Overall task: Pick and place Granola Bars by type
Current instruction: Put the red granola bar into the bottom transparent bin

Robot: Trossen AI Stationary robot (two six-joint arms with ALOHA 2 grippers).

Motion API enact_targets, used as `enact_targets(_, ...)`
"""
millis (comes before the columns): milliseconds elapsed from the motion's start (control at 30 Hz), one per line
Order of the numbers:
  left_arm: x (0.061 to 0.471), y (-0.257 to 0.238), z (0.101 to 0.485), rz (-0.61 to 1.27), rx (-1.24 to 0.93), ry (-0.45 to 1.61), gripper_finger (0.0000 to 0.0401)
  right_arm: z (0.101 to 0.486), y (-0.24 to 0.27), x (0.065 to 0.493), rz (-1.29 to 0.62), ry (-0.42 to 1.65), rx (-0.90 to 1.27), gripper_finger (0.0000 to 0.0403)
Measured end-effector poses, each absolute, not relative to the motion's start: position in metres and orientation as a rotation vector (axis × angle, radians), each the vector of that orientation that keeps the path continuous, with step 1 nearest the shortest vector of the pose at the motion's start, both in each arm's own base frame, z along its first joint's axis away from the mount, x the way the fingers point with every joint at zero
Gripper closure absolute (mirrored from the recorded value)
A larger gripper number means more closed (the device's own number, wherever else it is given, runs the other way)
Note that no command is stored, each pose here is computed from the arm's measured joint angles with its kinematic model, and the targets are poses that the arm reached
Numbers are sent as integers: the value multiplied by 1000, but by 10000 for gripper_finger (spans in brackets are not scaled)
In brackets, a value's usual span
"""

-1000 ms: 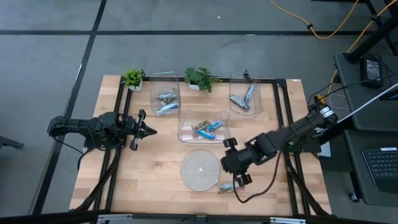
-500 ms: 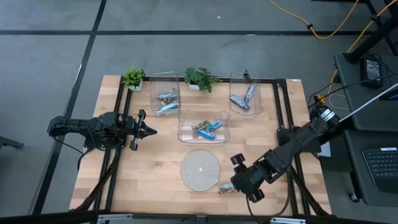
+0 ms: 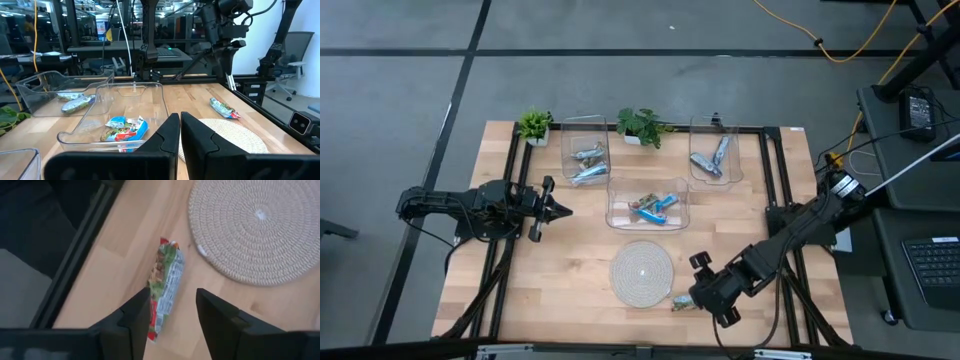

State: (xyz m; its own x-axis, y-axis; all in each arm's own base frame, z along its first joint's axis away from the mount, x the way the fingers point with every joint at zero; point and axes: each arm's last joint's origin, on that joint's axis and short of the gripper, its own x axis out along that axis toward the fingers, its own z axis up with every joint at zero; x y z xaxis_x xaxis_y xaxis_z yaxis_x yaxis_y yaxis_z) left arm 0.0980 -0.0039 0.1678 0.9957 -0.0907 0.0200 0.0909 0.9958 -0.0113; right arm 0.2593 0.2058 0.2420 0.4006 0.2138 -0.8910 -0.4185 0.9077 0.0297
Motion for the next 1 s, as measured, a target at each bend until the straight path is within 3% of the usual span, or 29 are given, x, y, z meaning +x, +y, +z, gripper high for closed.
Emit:
enact_targets(467, 98, -4, 168, -91, -12, -19, 392, 227, 206, 254, 314, 1123, -72, 238)
enact_targets(800, 98, -4, 168, -91, -12, -19, 389, 197, 209, 240, 299, 1132, -45, 161)
enact_targets(1000, 98, -4, 168, -91, -12, -19, 391, 170, 201, 228, 257, 1168, -45, 144)
